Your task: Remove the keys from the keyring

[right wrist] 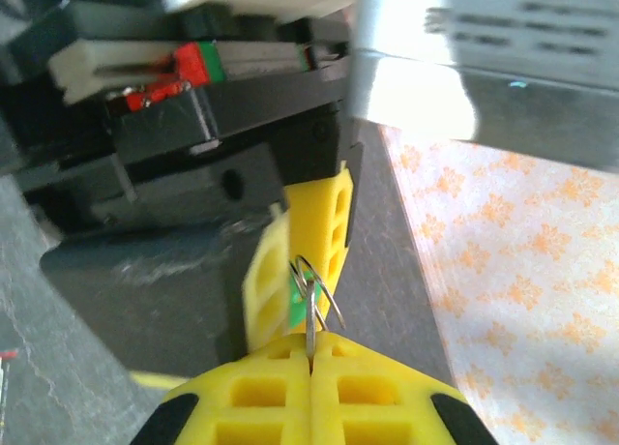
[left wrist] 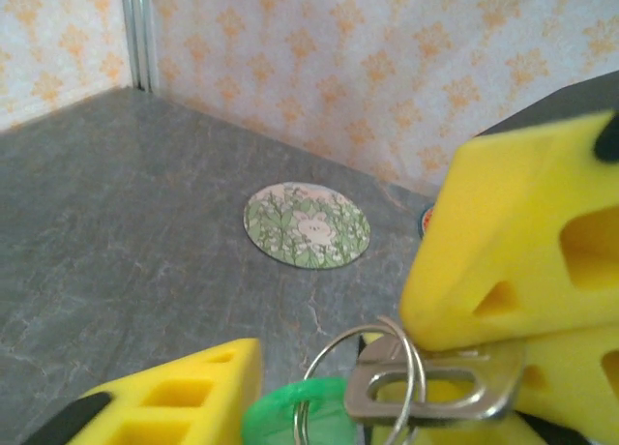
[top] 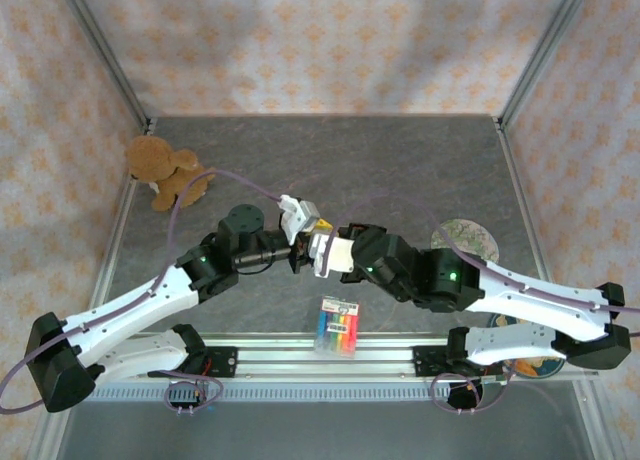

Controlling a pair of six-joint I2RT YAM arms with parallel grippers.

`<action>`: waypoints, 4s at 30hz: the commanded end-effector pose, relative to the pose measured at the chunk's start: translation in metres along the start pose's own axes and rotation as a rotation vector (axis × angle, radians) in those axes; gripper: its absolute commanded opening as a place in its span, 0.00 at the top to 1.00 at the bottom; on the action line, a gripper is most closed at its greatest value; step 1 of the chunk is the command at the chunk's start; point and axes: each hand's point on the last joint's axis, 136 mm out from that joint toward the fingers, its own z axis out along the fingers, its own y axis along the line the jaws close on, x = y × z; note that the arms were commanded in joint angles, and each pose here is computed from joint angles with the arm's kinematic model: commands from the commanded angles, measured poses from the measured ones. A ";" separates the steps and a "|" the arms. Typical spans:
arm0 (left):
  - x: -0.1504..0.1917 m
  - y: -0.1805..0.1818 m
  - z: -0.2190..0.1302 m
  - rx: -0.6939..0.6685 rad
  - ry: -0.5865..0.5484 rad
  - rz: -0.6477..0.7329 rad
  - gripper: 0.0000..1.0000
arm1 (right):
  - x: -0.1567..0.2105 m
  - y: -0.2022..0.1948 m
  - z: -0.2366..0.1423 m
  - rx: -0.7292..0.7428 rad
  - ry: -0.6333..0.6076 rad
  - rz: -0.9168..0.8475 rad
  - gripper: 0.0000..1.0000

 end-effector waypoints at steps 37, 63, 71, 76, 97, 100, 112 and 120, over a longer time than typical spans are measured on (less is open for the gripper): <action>-0.067 0.057 -0.081 -0.322 -0.257 -0.153 0.35 | 0.006 -0.060 0.001 -0.070 -0.339 0.805 1.00; -0.102 0.078 -0.041 -0.038 -0.132 -0.410 0.47 | 0.020 -0.100 0.032 -0.342 -0.443 1.023 1.00; -0.105 0.063 -0.033 0.100 -0.130 -0.441 0.56 | 0.008 -0.095 0.019 -0.407 -0.483 0.993 1.00; -0.105 0.061 -0.029 0.149 -0.143 -0.476 0.53 | 0.001 -0.094 0.012 -0.441 -0.519 0.994 1.00; -0.097 0.041 -0.018 0.262 -0.100 -0.493 0.44 | -0.012 -0.095 0.001 -0.500 -0.578 0.998 1.00; -0.097 0.039 -0.015 0.272 -0.094 -0.492 0.44 | -0.014 -0.095 -0.002 -0.509 -0.586 0.993 1.00; -0.102 0.034 -0.014 0.290 -0.105 -0.485 0.57 | -0.011 -0.091 -0.004 -0.505 -0.577 0.988 1.00; -0.106 0.033 -0.015 0.293 -0.119 -0.475 0.63 | -0.010 -0.089 -0.005 -0.509 -0.573 0.988 1.00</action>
